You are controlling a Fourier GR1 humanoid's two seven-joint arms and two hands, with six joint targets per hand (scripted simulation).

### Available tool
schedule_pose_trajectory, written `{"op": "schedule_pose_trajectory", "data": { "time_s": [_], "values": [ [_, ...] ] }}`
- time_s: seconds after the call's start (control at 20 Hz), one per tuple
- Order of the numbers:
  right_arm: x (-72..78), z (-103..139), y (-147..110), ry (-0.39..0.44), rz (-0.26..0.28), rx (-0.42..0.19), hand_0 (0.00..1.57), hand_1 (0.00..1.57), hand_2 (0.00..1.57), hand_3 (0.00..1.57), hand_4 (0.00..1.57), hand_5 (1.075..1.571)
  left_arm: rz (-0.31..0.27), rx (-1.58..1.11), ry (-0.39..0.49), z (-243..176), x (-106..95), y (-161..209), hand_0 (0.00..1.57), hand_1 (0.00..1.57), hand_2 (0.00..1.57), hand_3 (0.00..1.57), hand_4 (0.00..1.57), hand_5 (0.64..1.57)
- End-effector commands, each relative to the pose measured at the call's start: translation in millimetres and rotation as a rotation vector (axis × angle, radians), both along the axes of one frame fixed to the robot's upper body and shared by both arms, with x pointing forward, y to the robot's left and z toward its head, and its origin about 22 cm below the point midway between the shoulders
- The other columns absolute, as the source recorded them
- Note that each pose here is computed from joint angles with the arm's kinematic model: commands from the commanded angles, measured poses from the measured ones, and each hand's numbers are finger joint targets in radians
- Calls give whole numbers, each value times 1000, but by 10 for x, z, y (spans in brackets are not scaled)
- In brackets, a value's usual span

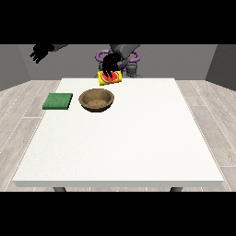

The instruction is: Pick the cup and pour the ball into the bowl, then pick the bowl and place it on the pad

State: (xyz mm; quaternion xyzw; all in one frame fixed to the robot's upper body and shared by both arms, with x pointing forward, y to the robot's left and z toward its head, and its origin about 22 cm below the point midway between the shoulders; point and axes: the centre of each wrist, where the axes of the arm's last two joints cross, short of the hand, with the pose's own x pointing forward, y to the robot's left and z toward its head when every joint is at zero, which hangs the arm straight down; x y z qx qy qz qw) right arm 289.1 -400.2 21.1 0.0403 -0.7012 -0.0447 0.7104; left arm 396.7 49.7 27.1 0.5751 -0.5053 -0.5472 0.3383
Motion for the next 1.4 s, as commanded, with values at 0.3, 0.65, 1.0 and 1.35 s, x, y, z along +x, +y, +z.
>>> {"op": "schedule_pose_trajectory", "data": {
  "time_s": [0.3,0.65,1.0,1.35],
  "values": [
    [199,24,129,-1,-1,-1,0,0,0,271,691,1548,-66,260,33,131,-322,-408,167,167,1194,1571,1134,1570],
    [-2,-178,72,74,-105,-5,0,0,0,107,740,1551,-73,-130,-11,334,-201,-113,748,748,1571,1544,1105,1556],
    [72,-34,71,45,-165,-14,0,0,0,106,780,1558,-39,-927,-10,1009,86,581,423,423,143,14,1223,1537],
    [4,-323,237,72,-255,41,0,0,0,0,778,1558,-213,-1517,104,1615,152,1171,0,0,0,0,1058,1570]
  ]
}}
